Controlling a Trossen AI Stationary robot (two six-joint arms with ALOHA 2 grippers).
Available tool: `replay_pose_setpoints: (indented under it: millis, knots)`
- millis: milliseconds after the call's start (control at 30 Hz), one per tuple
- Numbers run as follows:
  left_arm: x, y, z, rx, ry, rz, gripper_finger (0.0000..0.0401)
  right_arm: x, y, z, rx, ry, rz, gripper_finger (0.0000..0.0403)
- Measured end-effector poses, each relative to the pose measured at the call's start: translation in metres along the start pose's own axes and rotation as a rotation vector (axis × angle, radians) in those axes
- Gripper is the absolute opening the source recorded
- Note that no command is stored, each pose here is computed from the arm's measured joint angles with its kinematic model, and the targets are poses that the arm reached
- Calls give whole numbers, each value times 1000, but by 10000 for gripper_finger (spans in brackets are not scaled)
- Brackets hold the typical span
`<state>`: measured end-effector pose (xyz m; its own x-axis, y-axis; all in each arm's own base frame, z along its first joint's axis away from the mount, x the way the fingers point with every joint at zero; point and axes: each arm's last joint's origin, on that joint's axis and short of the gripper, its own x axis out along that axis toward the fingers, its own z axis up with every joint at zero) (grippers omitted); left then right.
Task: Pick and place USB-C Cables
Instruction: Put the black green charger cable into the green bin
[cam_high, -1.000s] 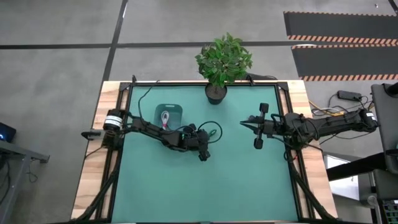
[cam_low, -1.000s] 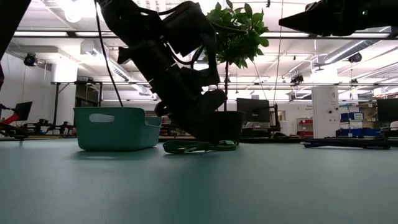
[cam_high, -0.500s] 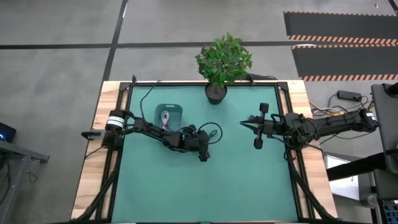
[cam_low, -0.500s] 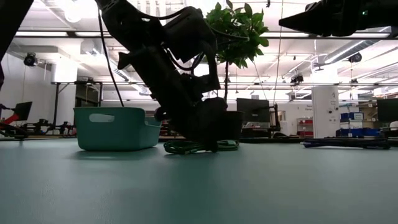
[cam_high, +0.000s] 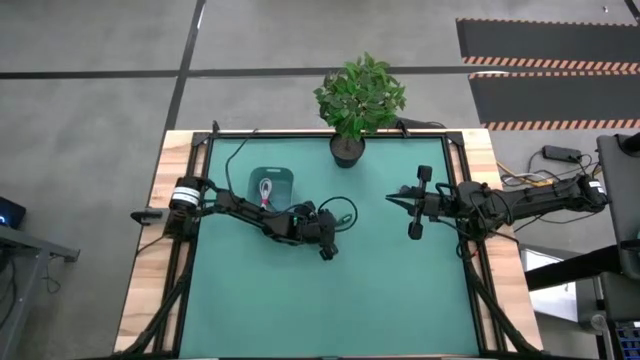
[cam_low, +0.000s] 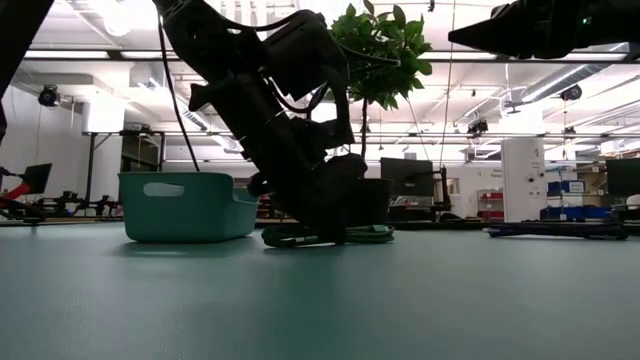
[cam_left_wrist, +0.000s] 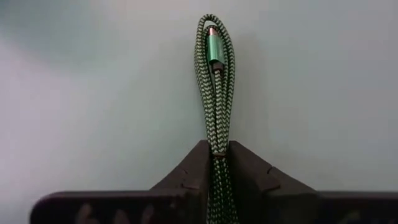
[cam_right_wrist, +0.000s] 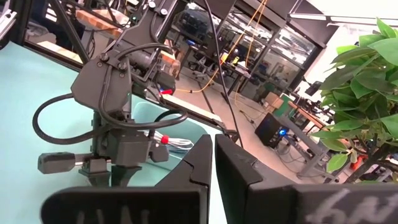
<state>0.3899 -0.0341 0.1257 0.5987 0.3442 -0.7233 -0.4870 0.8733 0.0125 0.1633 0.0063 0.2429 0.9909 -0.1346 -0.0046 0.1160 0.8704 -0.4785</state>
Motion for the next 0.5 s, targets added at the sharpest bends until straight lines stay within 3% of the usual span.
replay_pose_setpoints:
  millis: [500]
  knots:
    - [0, 0, 0, -18, 1, 0, 23, 0, 0, 0, 0, 1, 0, 11]
